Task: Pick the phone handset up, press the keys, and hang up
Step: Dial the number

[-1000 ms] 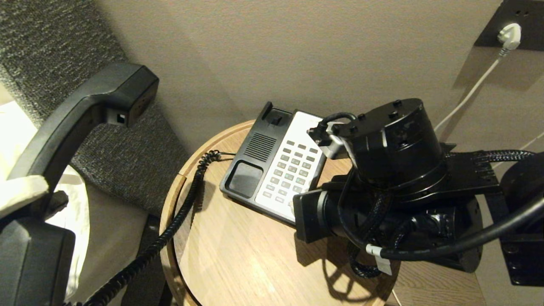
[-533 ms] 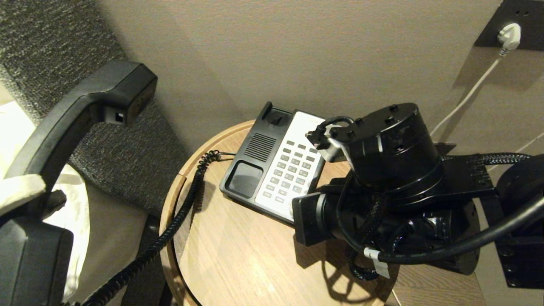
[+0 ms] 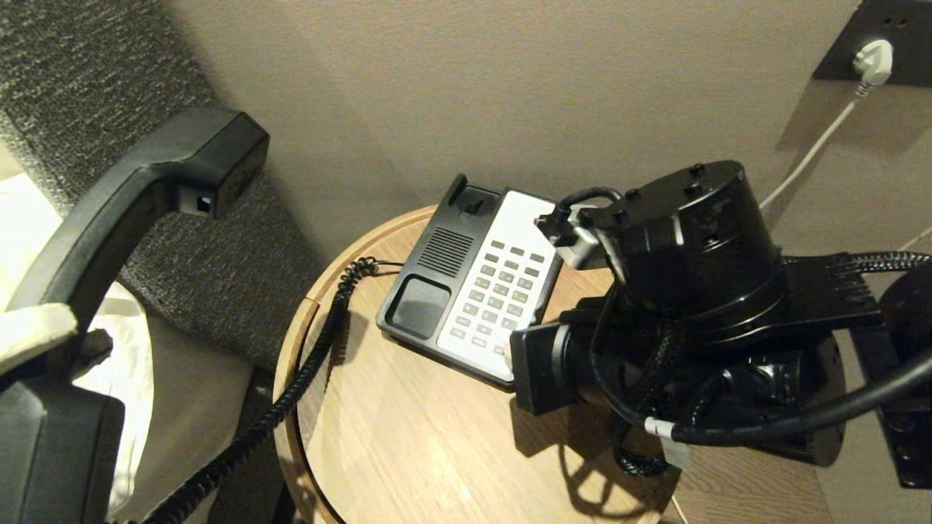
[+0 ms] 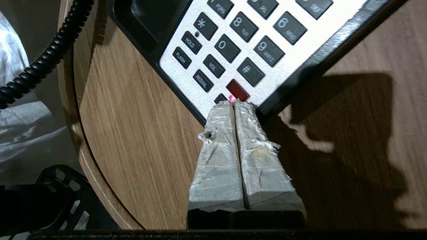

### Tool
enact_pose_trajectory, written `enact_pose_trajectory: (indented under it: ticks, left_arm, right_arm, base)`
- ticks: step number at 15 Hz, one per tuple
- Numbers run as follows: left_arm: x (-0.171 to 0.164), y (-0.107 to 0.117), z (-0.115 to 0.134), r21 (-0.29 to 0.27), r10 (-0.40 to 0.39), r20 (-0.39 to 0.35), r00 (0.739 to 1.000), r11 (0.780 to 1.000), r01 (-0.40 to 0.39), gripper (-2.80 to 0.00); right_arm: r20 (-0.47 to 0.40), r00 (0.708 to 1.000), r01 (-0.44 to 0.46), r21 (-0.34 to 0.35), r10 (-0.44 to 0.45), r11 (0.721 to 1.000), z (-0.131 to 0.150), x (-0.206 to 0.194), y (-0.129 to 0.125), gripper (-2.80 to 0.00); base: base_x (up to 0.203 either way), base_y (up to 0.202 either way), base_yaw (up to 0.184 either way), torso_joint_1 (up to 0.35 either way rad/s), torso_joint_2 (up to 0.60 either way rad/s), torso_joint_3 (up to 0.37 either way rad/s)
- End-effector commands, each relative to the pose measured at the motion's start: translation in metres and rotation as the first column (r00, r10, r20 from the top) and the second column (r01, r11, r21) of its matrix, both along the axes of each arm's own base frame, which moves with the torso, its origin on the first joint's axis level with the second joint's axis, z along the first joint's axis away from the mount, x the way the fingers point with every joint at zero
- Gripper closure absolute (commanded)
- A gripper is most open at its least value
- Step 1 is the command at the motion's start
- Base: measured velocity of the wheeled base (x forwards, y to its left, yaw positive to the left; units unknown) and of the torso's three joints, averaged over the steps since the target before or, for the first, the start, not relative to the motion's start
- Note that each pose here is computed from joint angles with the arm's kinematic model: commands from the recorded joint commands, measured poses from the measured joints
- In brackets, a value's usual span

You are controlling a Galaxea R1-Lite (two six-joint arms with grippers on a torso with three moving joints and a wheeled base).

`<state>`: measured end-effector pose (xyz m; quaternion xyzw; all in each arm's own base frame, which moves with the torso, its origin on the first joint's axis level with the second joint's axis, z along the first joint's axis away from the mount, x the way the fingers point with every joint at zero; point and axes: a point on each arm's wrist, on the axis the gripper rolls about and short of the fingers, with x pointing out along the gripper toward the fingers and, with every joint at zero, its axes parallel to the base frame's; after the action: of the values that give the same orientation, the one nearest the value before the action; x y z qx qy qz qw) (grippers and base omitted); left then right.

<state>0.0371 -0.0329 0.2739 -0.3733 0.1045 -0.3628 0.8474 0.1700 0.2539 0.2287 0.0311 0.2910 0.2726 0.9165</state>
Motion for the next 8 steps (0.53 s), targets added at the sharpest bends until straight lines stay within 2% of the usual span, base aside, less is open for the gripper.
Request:
enact_pose_trajectory:
  ticks: [1,5,6,8]
  left_arm:
    - [0.001,0.0,-0.003,0.003,-0.001,-0.009,1.0,1.0,0.001,0.0]
    - [0.004,-0.004,-0.007,0.036,0.004,-0.015,1.0,0.999,-0.003,0.0]
    - [0.005,-0.004,-0.008,0.064,0.005,0.006,1.0,0.998,-0.006,0.0]
    - [0.01,-0.008,-0.012,0.195,0.005,0.09,0.996,0.981,-0.022,0.0]
  right_arm:
    - [0.011,1.0,0.002,0.021,-0.003,1.0,0.007,-0.004,-0.006,0.0]
    - [0.02,1.0,0.007,0.038,-0.008,0.999,0.015,-0.012,-0.019,0.0]
    - [0.03,0.999,0.021,0.035,-0.022,0.999,0.016,-0.014,-0.023,0.0]
    - [0.043,0.998,0.037,0.044,-0.038,0.998,0.019,-0.015,-0.026,0.0]
  base:
    - [0.0,0.0,0.0,0.0,0.0,0.0]
    - [0.0,0.0,0.0,0.0,0.0,0.0]
    - [0.0,0.0,0.0,0.0,0.0,0.0]
    - [0.0,0.0,0.0,0.0,0.0,0.0]
